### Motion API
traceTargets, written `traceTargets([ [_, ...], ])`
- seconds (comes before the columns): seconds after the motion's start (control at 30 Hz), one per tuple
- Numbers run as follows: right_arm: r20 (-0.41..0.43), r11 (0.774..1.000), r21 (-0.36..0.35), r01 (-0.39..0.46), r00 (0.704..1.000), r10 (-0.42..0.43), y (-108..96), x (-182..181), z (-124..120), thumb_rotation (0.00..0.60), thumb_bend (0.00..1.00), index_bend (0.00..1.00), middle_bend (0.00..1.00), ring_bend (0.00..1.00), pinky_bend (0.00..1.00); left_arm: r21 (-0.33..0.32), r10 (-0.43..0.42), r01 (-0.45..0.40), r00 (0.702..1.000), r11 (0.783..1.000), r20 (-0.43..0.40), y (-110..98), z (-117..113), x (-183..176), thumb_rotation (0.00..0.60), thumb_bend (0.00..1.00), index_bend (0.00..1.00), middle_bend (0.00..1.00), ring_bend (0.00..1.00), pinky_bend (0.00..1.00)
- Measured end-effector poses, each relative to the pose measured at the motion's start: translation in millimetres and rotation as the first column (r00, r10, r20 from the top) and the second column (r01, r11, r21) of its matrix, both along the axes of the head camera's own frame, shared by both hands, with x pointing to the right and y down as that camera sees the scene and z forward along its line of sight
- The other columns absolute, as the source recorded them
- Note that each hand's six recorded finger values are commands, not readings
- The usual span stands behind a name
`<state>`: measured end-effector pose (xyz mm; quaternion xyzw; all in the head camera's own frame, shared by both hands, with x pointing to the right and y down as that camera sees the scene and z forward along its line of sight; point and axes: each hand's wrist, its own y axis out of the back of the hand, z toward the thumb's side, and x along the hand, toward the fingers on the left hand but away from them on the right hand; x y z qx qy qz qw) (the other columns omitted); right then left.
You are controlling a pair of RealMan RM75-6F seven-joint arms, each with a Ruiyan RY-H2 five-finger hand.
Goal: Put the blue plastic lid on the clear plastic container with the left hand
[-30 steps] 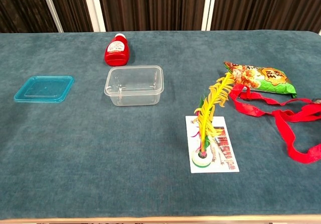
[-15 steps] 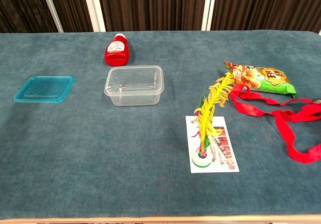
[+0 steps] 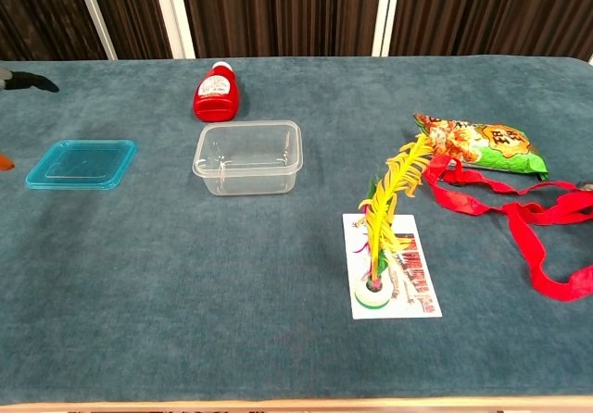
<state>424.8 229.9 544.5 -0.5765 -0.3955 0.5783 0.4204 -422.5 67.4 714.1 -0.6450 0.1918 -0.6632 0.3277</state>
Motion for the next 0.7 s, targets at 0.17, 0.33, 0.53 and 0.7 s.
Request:
traceTargets([
  [0.17, -0.003, 1.000, 0.003, -0.002, 1.000, 0.002, -0.1, 0.9, -0.6, 0.600, 0.27, 0.14, 0.00, 0.03, 0.00, -0.041, -0.001, 0.000, 1.000, 0.999, -0.029, -3.4, 11.7, 18.5, 0.600, 0.05, 0.00, 0.00, 0.00, 0.01],
  [0.33, -0.003, 1.000, 0.001, -0.002, 1.000, 0.002, 0.0, 1.1, -0.5, 0.600, 0.27, 0.14, 0.00, 0.03, 0.00, -0.057, 0.030, -0.031, 0.999, 0.998, -0.017, -3.4, 19.4, 28.6, 0.600, 0.05, 0.00, 0.00, 0.00, 0.01],
  [0.53, -0.004, 1.000, 0.000, -0.002, 1.000, 0.002, 0.0, 1.1, -0.4, 0.600, 0.27, 0.14, 0.00, 0.03, 0.00, -0.083, 0.037, -0.038, 0.999, 0.996, -0.014, -6.1, 30.0, 41.5, 0.600, 0.05, 0.00, 0.00, 0.00, 0.01],
  [0.7, -0.005, 1.000, 0.000, -0.003, 1.000, 0.003, 0.0, 1.4, -0.4, 0.600, 0.27, 0.14, 0.00, 0.03, 0.00, -0.098, 0.056, -0.056, 0.998, 0.994, -0.006, -4.8, 34.8, 48.6, 0.600, 0.05, 0.00, 0.02, 0.00, 0.01],
])
